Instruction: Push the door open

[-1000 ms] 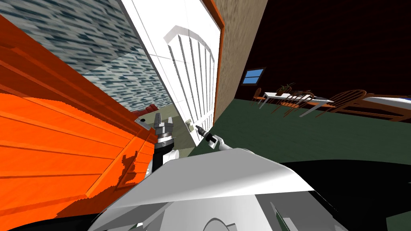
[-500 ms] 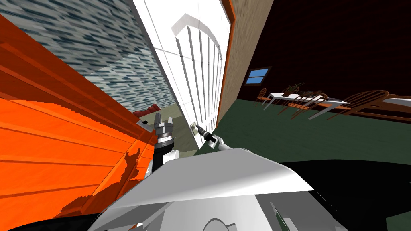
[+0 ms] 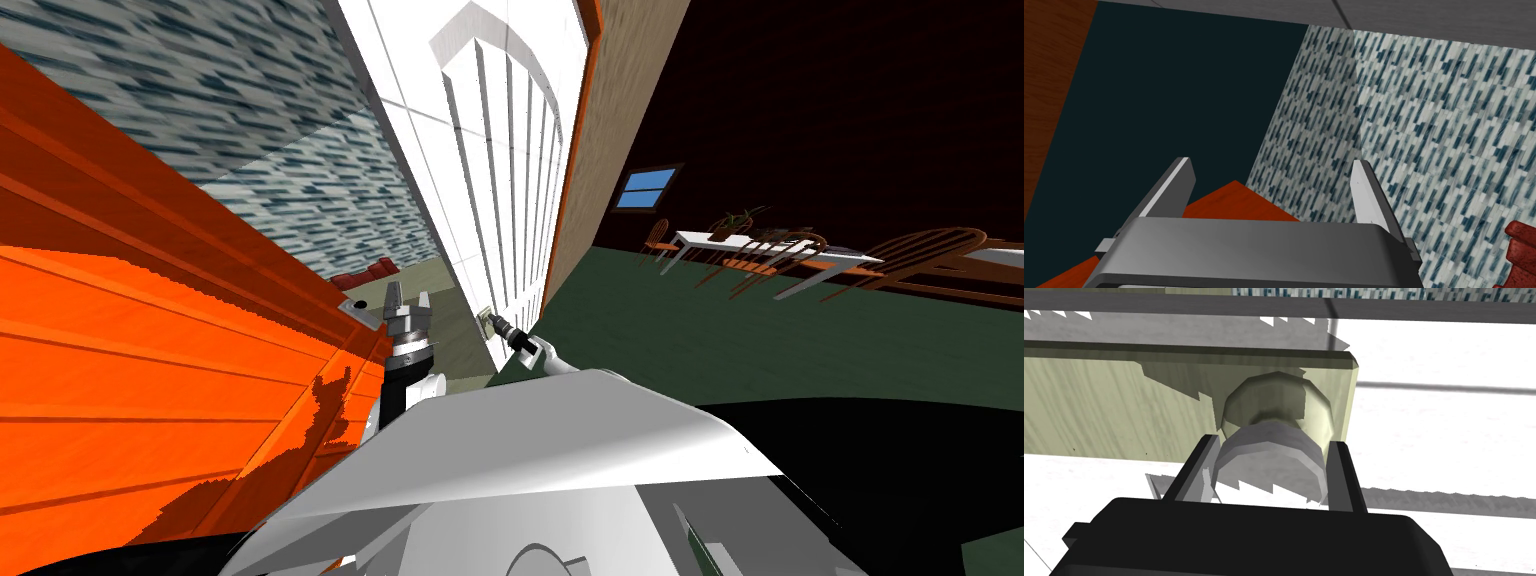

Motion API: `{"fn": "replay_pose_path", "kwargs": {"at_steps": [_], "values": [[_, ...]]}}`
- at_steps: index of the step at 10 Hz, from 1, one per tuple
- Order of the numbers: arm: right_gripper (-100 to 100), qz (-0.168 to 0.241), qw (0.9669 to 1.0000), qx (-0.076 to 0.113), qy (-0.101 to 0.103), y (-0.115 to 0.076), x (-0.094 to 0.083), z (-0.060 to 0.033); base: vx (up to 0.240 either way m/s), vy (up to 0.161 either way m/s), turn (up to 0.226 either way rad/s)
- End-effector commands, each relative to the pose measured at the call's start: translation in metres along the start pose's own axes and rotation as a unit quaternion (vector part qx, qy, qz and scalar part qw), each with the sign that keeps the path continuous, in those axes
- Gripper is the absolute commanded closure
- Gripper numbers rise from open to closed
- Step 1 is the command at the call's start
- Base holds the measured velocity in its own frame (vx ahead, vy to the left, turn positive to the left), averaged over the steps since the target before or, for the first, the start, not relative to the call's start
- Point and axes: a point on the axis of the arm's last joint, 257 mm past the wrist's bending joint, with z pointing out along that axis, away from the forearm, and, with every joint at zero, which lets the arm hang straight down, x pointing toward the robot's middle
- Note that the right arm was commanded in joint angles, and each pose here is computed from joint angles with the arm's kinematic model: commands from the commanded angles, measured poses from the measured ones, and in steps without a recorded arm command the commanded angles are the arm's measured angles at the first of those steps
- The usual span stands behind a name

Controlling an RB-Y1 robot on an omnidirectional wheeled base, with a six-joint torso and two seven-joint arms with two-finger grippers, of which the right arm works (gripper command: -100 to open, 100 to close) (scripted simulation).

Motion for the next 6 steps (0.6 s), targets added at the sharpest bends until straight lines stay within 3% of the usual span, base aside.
{"fn": "replay_pose_path", "kwargs": {"at_steps": [1, 3, 6], "values": [[100, 0.001, 1.0000, 0.003, 0.000, -0.0030, 0.0003, -0.0019, 0.000, 0.000, 0.000], [100, 0.001, 1.0000, 0.003, 0.000, -0.0030, 0.0003, -0.0019, 0.000, 0.000, 0.000], [100, -0.002, 1.0000, 0.001, -0.004, -0.0017, -0.0019, -0.0028, 0.099, 0.142, -0.092]]}}
